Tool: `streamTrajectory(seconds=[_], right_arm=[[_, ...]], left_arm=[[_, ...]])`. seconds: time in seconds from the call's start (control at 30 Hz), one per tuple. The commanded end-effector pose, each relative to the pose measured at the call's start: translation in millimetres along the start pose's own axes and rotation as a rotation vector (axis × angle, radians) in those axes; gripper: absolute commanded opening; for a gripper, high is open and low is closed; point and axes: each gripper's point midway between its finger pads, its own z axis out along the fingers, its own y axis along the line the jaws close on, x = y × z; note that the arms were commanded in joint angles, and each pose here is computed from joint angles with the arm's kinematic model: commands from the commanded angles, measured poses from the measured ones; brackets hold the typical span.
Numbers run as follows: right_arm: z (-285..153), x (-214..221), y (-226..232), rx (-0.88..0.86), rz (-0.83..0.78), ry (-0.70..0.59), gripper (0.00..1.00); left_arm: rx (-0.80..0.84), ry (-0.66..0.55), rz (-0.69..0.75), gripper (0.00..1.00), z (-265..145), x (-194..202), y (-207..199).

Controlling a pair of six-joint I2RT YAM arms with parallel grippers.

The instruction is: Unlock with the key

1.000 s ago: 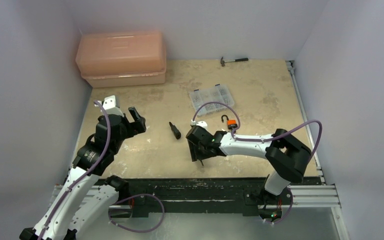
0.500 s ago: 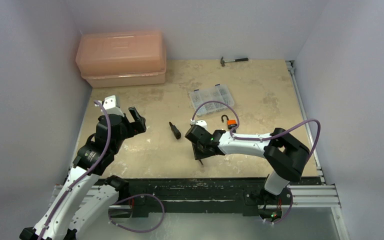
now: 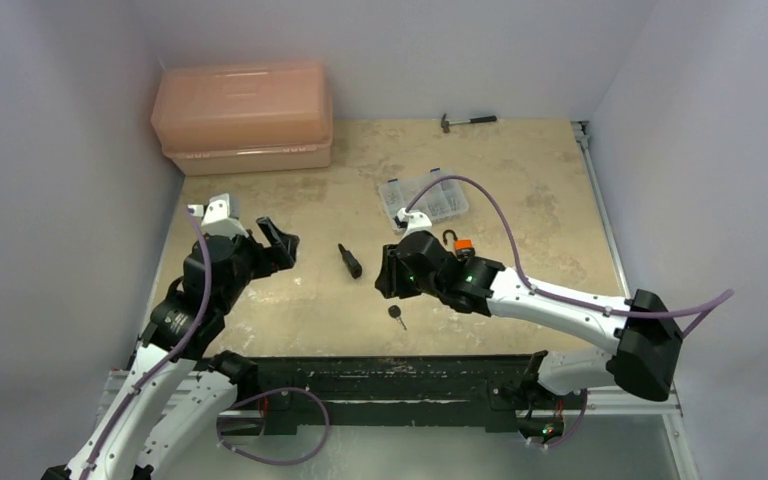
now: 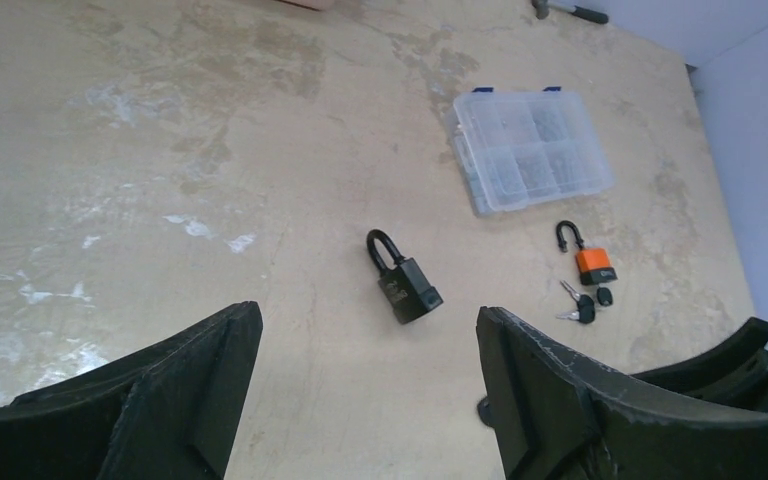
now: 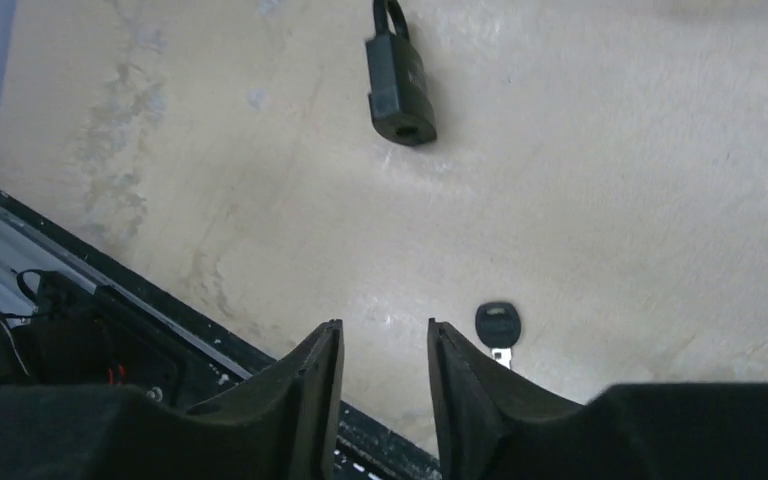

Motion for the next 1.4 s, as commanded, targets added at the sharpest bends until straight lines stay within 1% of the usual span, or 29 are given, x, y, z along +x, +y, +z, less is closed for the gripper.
streamTrajectory(seconds=[0.0,0.07,0.17,0.23,0.33,0.43,0.57,0.83,1.03,1.13,1.2,1.37], right_arm=[[2,2,7,-0.035,-0.028,0.007,0.54],[8,9,-1,0.003,-0.094,0.047,0.66],[17,29,-8,0.017,-0.156,0.136,0.76],[24,44,-9,0.007,-0.182,0.199,0.80],[33,54,-12,0.013,-0.223,0.245,0.81],[43,61,-15,0.026,-0.254,0.280,0.77],[53,67,-25,0.084,-0.284,0.315,0.75],[63,71,-37,0.138,-0.305,0.330,0.69],[69,77,-44,0.167,-0.311,0.340,0.66],[72,82,-46,0.166,-0.309,0.350,0.59],[73,85,-47,0.163,-0.311,0.358,0.50],[77,89,-49,0.164,-0.317,0.368,0.36]], left_arm=[[0.105,0.005,-0.066,0.83,1,-2,-23],[0.115,0.005,-0.030,0.83,-2,-7,-25],[0.098,-0.004,0.048,0.83,-7,-14,-21],[0.088,0.000,0.091,0.82,-9,-15,-18],[0.083,0.010,0.110,0.82,-10,-8,-13],[0.098,-0.011,0.108,0.82,-13,-9,-13],[0.087,-0.029,0.106,0.82,-15,-12,-11],[0.096,-0.017,0.116,0.82,-13,-10,-13],[0.096,-0.017,0.116,0.82,-13,-10,-13],[0.094,-0.014,0.115,0.82,-13,-9,-12],[0.094,-0.013,0.115,0.82,-13,-9,-12],[0.093,-0.013,0.115,0.82,-12,-9,-12]])
